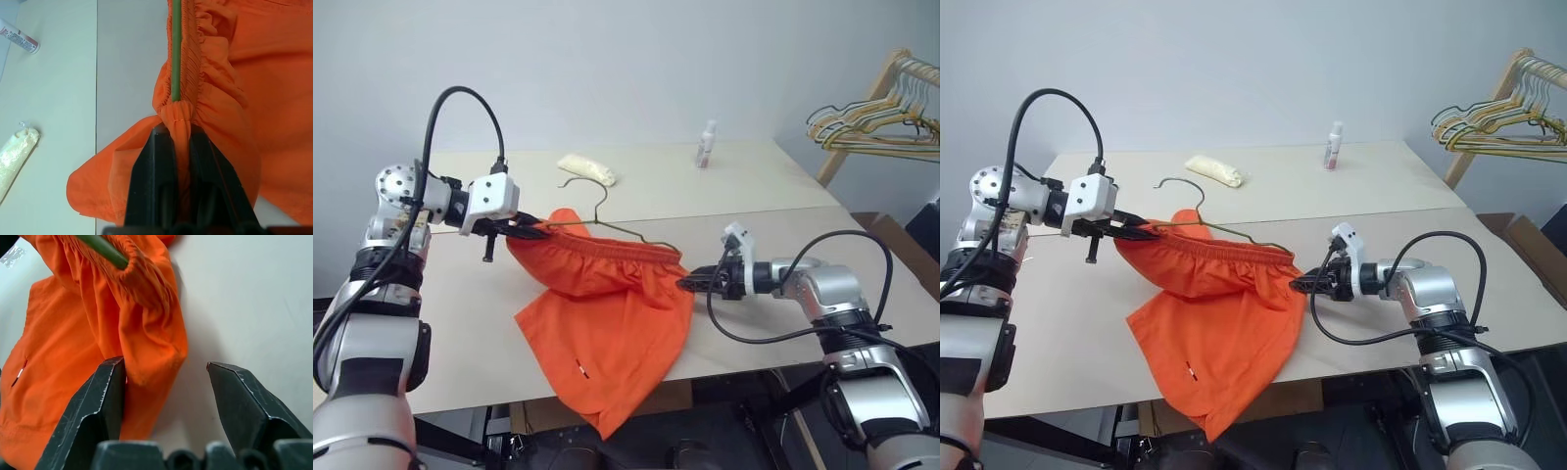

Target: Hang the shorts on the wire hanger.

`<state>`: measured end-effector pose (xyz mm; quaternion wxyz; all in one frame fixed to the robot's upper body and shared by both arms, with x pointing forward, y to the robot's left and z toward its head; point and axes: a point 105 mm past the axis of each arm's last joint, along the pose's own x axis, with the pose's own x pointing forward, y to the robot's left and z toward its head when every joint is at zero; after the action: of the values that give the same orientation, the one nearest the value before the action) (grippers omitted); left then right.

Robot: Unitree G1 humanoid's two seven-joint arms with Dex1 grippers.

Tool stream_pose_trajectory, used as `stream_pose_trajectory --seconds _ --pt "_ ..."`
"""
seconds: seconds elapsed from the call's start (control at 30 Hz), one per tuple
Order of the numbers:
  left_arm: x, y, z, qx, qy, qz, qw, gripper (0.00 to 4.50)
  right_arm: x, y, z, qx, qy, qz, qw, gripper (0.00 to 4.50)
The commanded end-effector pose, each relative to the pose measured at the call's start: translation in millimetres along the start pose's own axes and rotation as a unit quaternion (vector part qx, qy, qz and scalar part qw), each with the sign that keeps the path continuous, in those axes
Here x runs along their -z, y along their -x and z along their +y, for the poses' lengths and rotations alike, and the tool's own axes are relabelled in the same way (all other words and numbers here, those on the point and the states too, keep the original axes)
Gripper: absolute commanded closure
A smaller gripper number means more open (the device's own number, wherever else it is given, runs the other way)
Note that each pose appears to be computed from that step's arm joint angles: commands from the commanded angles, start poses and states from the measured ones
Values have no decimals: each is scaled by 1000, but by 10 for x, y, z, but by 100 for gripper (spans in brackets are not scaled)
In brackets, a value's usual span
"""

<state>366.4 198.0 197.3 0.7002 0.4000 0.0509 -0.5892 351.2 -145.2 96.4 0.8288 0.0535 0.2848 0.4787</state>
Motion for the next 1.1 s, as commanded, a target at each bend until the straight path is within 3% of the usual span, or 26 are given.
stream_pose_trajectory --seconds 0.03,0.27,0.47,0.83,1.1 --pt "-113 81 115 -26 -25 -9 999 450 -219 20 30 -7 20 -27 999 198" --pt "-98 83 111 -27 -24 -8 999 450 -232 34 33 -6 27 -30 999 445" --pt "-81 122 82 -15 -24 0 1000 450 -226 87 -32 26 64 -17 997 449" --pt "-20 134 129 -32 -27 30 999 450 -379 492 -175 77 166 -2 983 449" --pt "13 55 146 -36 -34 42 998 450 -660 619 0 72 253 -20 965 449"
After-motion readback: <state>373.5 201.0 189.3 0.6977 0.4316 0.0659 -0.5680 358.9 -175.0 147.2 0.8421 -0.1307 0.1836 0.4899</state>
